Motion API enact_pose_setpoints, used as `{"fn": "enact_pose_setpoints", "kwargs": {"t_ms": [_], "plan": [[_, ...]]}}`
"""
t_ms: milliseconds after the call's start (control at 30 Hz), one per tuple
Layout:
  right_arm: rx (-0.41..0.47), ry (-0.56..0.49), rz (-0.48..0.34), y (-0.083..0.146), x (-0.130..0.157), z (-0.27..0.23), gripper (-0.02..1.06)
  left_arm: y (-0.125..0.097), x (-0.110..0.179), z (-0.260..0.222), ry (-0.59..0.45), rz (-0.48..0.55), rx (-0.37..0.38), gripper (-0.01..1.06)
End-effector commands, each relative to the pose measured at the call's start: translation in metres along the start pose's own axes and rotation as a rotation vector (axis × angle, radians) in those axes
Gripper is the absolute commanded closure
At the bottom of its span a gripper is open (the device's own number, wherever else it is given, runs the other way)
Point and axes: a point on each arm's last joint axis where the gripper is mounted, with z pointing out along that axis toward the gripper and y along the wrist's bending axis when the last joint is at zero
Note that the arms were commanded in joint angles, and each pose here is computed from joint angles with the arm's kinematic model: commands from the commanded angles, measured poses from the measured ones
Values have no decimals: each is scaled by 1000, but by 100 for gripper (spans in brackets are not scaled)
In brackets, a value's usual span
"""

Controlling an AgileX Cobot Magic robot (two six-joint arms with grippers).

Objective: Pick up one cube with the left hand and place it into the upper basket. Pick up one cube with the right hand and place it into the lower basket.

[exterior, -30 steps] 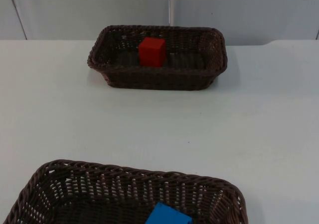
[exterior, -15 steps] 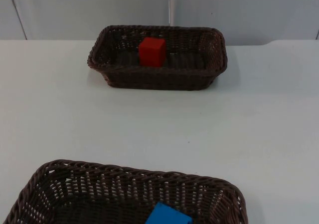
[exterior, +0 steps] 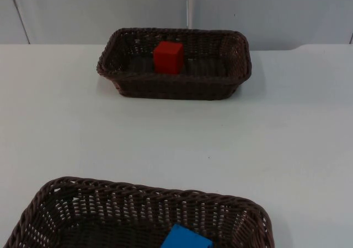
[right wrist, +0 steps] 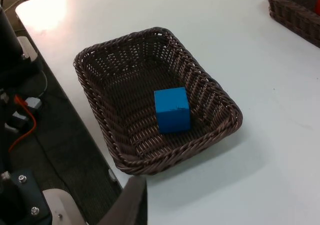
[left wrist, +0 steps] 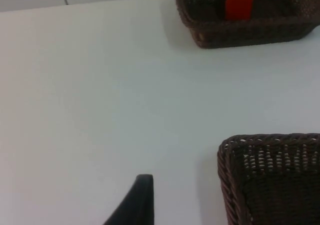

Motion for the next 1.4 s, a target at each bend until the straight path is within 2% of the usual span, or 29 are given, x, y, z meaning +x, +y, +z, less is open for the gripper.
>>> {"fn": "enact_pose_setpoints", "kwargs": {"t_ms": [0, 233, 500, 967, 1367], "plan": [[-6, 0, -9, 0, 1, 1, -1, 0, 0, 1, -9, -14, -18, 0], [-6, 0, -9, 0, 1, 1, -1, 0, 0, 2, -10, -41, -69, 0], [33, -1, 11, 1, 1, 0, -1, 0, 0, 2, -10, -41, -69, 0], [261, -8, 128, 3, 2, -1, -1, 0, 0, 2, -10, -41, -69, 0], [389, -11, 193, 4, 3, -2, -1, 0, 0, 2, -10, -41, -69, 0]]}}
